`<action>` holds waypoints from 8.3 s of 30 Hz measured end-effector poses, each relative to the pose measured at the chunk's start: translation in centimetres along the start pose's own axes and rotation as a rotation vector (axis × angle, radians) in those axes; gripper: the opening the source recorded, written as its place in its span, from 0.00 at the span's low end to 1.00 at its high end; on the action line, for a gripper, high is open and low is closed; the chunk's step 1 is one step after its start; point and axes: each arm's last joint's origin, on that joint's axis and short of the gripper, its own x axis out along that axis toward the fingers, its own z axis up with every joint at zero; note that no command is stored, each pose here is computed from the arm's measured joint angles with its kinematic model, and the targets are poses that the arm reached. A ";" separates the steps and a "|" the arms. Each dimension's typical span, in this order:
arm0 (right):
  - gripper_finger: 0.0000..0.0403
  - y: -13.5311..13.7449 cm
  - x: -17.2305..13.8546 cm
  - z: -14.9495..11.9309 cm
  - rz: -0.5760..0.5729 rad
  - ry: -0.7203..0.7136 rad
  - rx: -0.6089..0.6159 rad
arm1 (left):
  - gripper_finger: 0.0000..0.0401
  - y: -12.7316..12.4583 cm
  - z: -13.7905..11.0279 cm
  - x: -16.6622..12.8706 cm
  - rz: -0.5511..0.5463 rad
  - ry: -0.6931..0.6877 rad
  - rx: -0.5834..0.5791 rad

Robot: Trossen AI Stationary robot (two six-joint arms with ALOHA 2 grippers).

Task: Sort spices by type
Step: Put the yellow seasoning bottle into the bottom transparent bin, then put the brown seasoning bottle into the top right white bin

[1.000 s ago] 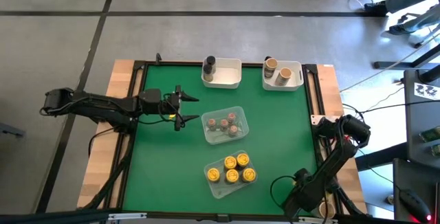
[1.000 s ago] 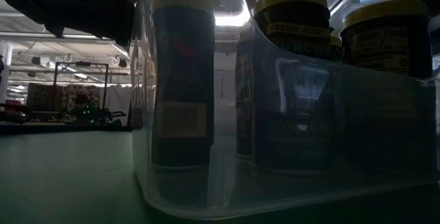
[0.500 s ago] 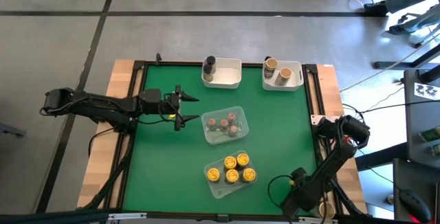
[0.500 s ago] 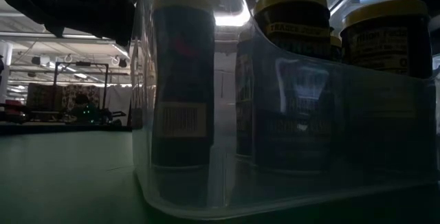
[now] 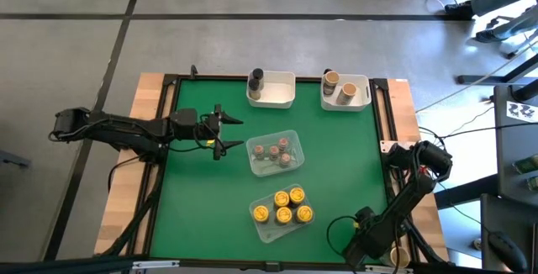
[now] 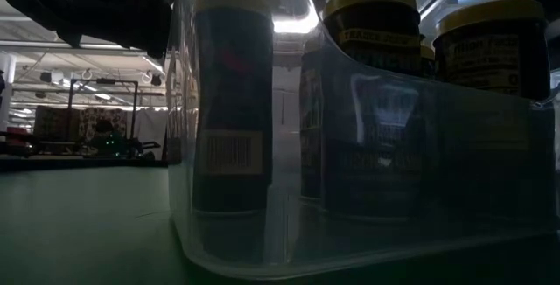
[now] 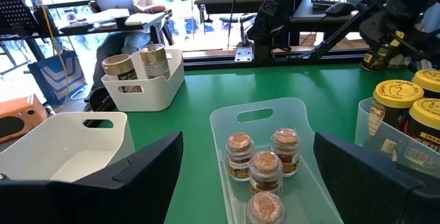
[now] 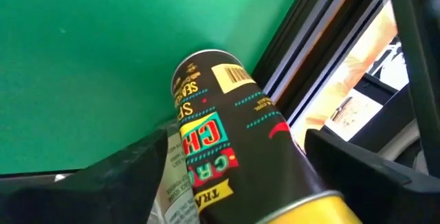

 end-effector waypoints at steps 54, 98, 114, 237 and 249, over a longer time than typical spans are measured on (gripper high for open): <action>0.53 2.0 -4.2 0.2 0.301 -0.218 -0.044 | 0.78 0.0 0.0 0.0 -0.001 0.001 -0.011; 0.53 6.0 -16.7 4.4 0.813 -0.551 -0.353 | 0.78 0.0 0.0 0.0 -0.001 0.002 -0.023; 0.54 7.1 -15.5 5.4 0.729 -0.579 -0.345 | 0.78 0.0 -0.1 0.0 -0.001 0.004 -0.018; 0.97 -1.1 -6.6 -8.8 0.061 -0.050 0.180 | 0.78 0.0 -0.1 0.0 -0.001 0.008 -0.023; 0.94 -0.7 -4.6 -7.7 0.004 -0.093 0.222 | 0.78 0.0 -0.1 0.0 -0.001 0.008 -0.023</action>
